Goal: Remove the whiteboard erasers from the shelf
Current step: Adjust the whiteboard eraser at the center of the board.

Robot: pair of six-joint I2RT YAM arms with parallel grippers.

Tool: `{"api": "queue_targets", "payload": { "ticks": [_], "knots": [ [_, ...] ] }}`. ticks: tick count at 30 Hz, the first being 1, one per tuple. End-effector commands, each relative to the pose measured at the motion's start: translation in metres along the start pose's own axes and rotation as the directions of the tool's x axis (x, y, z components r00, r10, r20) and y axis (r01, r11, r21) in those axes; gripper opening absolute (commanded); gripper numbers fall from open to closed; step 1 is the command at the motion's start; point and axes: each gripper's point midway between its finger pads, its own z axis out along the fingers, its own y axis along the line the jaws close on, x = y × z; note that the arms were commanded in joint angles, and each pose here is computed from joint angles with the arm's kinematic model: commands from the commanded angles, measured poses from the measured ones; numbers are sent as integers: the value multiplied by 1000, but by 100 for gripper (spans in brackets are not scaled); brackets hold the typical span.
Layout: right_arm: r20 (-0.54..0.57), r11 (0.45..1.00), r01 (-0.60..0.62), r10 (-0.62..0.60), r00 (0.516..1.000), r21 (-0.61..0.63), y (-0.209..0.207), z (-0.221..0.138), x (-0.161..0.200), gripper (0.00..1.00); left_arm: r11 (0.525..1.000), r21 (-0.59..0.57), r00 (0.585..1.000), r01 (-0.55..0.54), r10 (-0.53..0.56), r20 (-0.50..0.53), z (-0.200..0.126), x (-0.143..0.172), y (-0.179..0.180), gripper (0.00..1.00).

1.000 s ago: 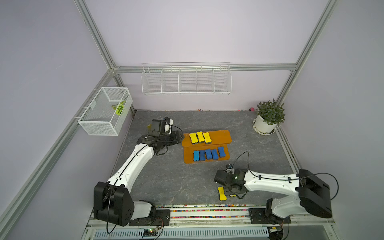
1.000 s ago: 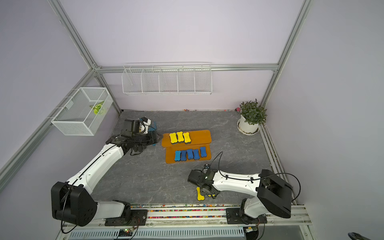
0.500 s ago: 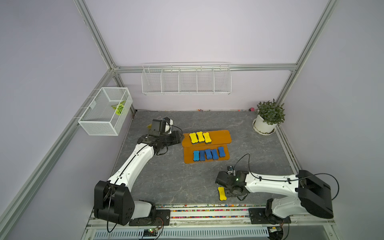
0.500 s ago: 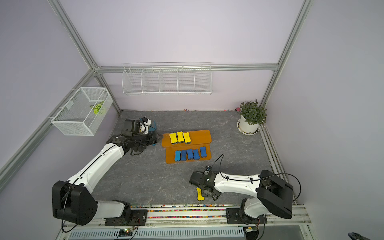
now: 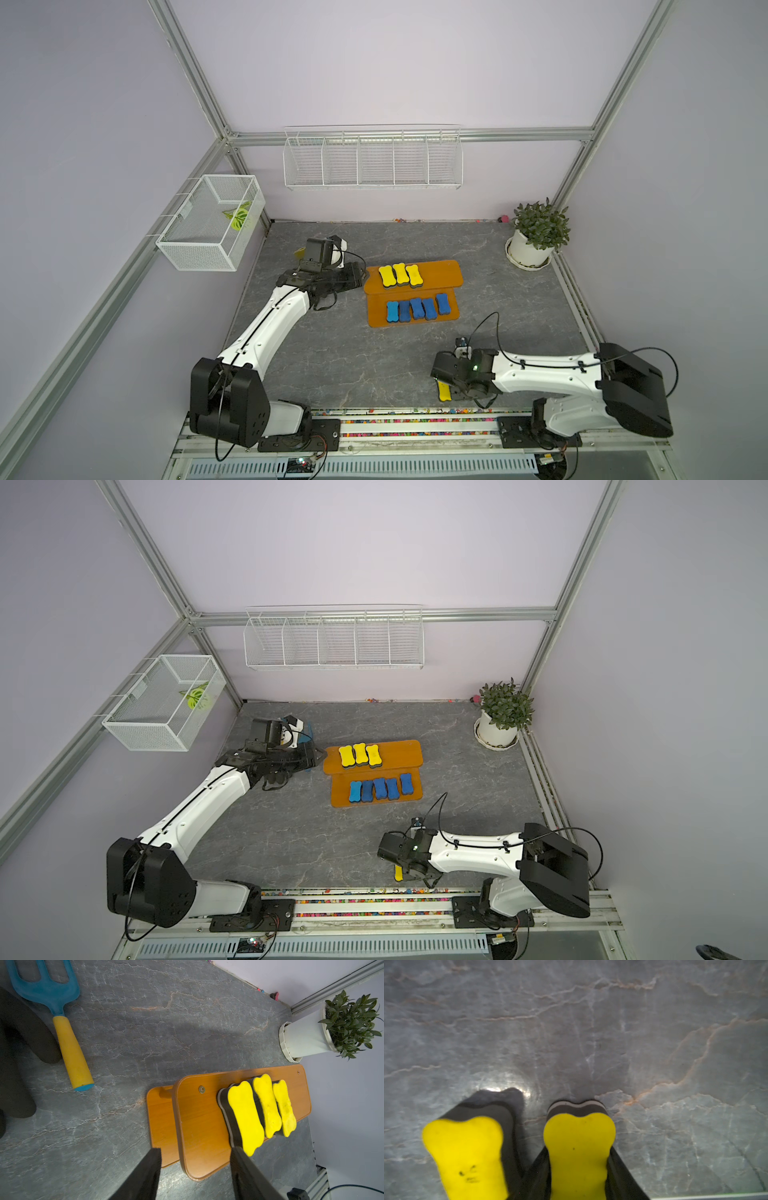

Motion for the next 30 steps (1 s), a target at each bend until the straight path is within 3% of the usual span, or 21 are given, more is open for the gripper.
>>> {"api": "queue_targets", "payload": {
  "ticks": [1,8,14,25,30],
  "knots": [
    [7,999,-4,3,1000,48,-16,-1,3,48,1000,9,1000,-8,8,7,0,-4,-4,58],
    [38,998,13,-16,999,59,-19,-20,-6,58,1000,7,1000,-4,4,9,-1,-4,-4,58],
    [106,999,34,-37,994,26,-18,-60,-41,59,1000,3,1000,-10,10,5,-3,-5,-5,55],
    [335,970,176,-113,936,-165,36,-140,-198,58,1000,-12,999,-24,24,-28,2,0,-1,52],
    [383,955,247,-169,908,-163,56,-148,-257,57,999,-31,998,-30,29,-57,9,3,5,54]
  ]
}}
